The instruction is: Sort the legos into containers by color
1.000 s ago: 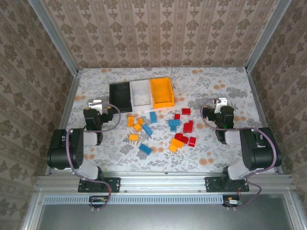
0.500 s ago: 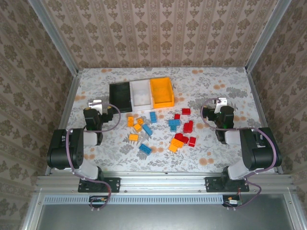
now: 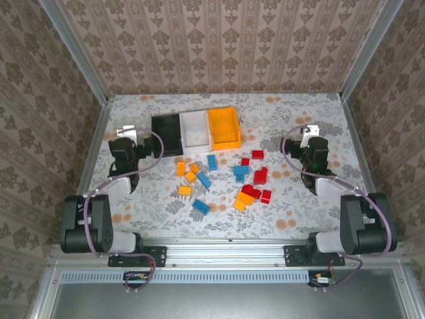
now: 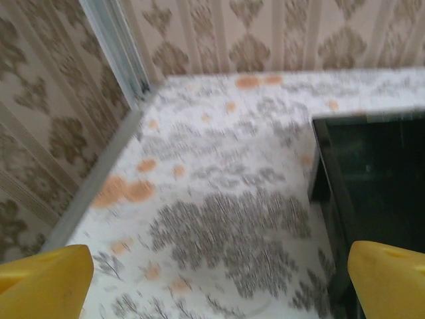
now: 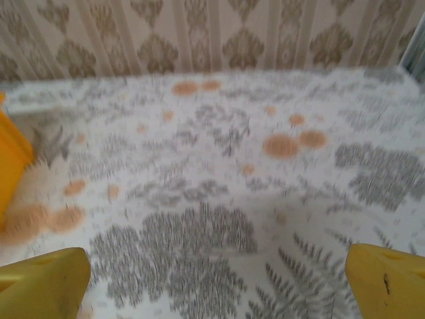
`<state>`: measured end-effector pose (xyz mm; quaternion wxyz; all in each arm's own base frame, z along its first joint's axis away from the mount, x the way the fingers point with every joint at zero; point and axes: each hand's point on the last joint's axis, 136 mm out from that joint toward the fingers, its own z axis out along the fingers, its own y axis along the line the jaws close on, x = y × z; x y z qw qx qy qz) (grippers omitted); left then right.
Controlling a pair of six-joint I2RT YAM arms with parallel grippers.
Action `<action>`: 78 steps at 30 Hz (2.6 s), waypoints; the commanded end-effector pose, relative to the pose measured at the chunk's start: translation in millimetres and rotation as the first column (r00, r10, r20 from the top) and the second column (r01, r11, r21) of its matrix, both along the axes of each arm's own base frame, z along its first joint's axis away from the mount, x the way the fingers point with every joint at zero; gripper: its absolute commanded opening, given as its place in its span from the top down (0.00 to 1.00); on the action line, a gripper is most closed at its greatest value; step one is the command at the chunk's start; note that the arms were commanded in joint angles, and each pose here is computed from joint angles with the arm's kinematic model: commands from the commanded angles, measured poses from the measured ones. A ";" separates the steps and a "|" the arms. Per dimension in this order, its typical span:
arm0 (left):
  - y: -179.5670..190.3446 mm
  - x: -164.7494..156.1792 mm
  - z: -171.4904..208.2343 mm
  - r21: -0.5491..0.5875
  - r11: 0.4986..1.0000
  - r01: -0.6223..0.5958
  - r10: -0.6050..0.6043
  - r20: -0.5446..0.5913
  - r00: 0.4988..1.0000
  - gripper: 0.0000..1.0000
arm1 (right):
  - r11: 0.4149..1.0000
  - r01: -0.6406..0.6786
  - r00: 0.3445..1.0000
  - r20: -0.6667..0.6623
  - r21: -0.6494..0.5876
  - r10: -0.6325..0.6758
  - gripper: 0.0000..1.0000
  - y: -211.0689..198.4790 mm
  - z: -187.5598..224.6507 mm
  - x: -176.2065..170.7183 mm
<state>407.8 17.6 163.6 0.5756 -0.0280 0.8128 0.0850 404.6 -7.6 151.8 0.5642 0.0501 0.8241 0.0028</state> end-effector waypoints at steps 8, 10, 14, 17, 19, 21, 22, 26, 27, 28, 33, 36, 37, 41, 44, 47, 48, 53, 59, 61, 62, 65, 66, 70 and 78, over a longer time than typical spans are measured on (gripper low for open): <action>-14.2 -60.6 35.2 -0.368 0.922 -0.122 0.048 -0.203 0.978 0.00 | 0.940 -0.029 0.915 -0.369 0.340 0.161 0.02 59.4 27.9 -37.0; -29.9 -71.0 32.7 -0.424 0.903 -0.075 -0.025 -0.225 0.974 0.00 | 0.943 -0.017 0.861 -0.475 0.333 0.183 0.03 70.4 19.0 -54.7; -62.0 -91.5 13.9 -0.499 0.867 0.009 -0.175 -0.287 0.942 0.00 | 0.957 -0.029 0.764 -0.611 0.290 0.208 0.06 90.5 -3.0 -80.7; -81.8 -103.8 -1.5 -0.534 0.844 0.047 -0.259 -0.330 0.908 0.00 | 0.975 -0.035 0.724 -0.667 0.217 0.175 0.05 98.3 -17.6 -83.5; -93.9 -108.4 -8.1 -0.561 0.825 0.069 -0.312 -0.351 0.883 0.00 | 0.981 -0.033 0.675 -0.719 0.193 0.164 0.06 105.3 -36.9 -78.9; -102.4 -111.3 -11.0 -0.566 0.820 0.087 -0.346 -0.370 0.862 0.00 | 0.985 -0.040 0.654 -0.741 0.166 0.152 0.06 112.0 -48.8 -71.6; -105.3 -112.2 -10.9 -0.562 0.821 0.097 -0.358 -0.376 0.854 0.00 | 0.988 -0.044 0.643 -0.753 0.150 0.143 0.06 115.0 -54.4 -67.9; -108.5 -115.9 -12.9 -0.548 0.828 0.116 -0.381 -0.399 0.834 0.00 | 0.994 -0.051 0.615 -0.781 0.099 0.110 0.06 123.0 -70.8 -49.2; -108.6 -116.3 -13.2 -0.545 0.830 0.120 -0.383 -0.400 0.833 0.00 | 0.994 -0.052 0.615 -0.781 0.094 0.106 0.06 125.2 -72.7 -43.6; -108.5 -116.8 -13.5 -0.544 0.830 0.120 -0.383 -0.401 0.832 0.00 | 0.995 -0.054 0.616 -0.781 0.089 0.103 0.06 127.1 -74.9 -38.8; -108.5 -115.7 -14.0 -0.540 0.832 0.128 -0.389 -0.402 0.829 0.00 | 0.997 -0.042 0.612 -0.787 0.059 0.073 0.10 132.1 -87.9 -13.3; -107.5 -115.0 -15.3 -0.539 0.833 0.127 -0.388 -0.405 0.828 0.00 | 0.999 -0.034 0.610 -0.791 0.033 0.047 0.13 131.8 -95.4 -1.2; -106.8 -114.4 -14.8 -0.537 0.834 0.128 -0.388 -0.404 0.829 0.00 | 0.999 -0.036 0.606 -0.794 0.028 0.044 0.14 132.0 -98.1 1.8; -103.2 -114.3 -17.1 -0.540 0.834 0.115 -0.379 -0.409 0.830 0.00 | 0.999 -0.038 0.591 -0.806 0.007 0.028 0.18 133.6 -107.9 12.0; -103.1 -113.6 -16.0 -0.547 0.829 0.118 -0.383 -0.402 0.832 0.00 | 0.999 -0.033 0.587 -0.809 -0.003 0.017 0.22 133.0 -113.5 17.7; -102.0 -113.1 -15.8 -0.551 0.827 0.114 -0.381 -0.400 0.834 0.00 | 1.000 -0.026 0.581 -0.814 -0.004 0.012 0.27 133.2 -117.7 21.4; -101.7 -112.7 -16.0 -0.553 0.826 0.113 -0.381 -0.398 0.835 0.00 | 1.000 -0.023 0.576 -0.818 -0.005 0.009 0.29 132.3 -120.1 22.0; -97.9 -110.5 -16.7 -0.565 0.819 0.099 -0.372 -0.393 0.841 0.00 | 1.000 -0.012 0.563 -0.826 0.002 0.008 0.38 130.5 -128.9 24.4; -96.3 -109.9 -18.8 -0.574 0.814 0.087 -0.369 -0.395 0.841 0.00 | 1.000 -0.007 0.557 -0.831 -0.005 -0.001 0.45 125.9 -132.1 21.3; -96.2 -109.8 -19.5 -0.575 0.814 0.084 -0.368 -0.397 0.841 0.00 | 1.000 -0.002 0.565 -0.825 -0.007 -0.004 0.47 123.8 -129.7 20.3; -96.6 -110.2 -19.4 -0.577 0.813 0.084 -0.369 -0.398 0.840 0.00 | 1.000 -0.001 0.570 -0.821 -0.005 -0.003 0.48 123.2 -127.6 19.6; -97.3 -110.9 -18.8 -0.582 0.809 0.084 -0.373 -0.398 0.838 0.00 | 1.000 0.004 0.597 -0.802 0.002 0.000 0.53 122.2 -115.8 18.4; -97.7 -111.2 -18.3 -0.584 0.807 0.084 -0.374 -0.397 0.838 0.00 | 1.000 0.005 0.606 -0.795 0.006 0.002 0.54 121.6 -110.6 17.6; -100.6 -112.3 -17.1 -0.605 0.792 0.080 -0.384 -0.393 0.835 0.00 | 0.999 -0.003 0.650 -0.759 0.049 0.039 0.55 124.6 -82.9 14.8; -107.5 -110.8 -14.8 -0.671 0.738 0.065 -0.404 -0.362 0.840 0.00 | 0.895 -0.120 0.743 -0.559 0.431 0.369 0.55 192.0 5.3 23.3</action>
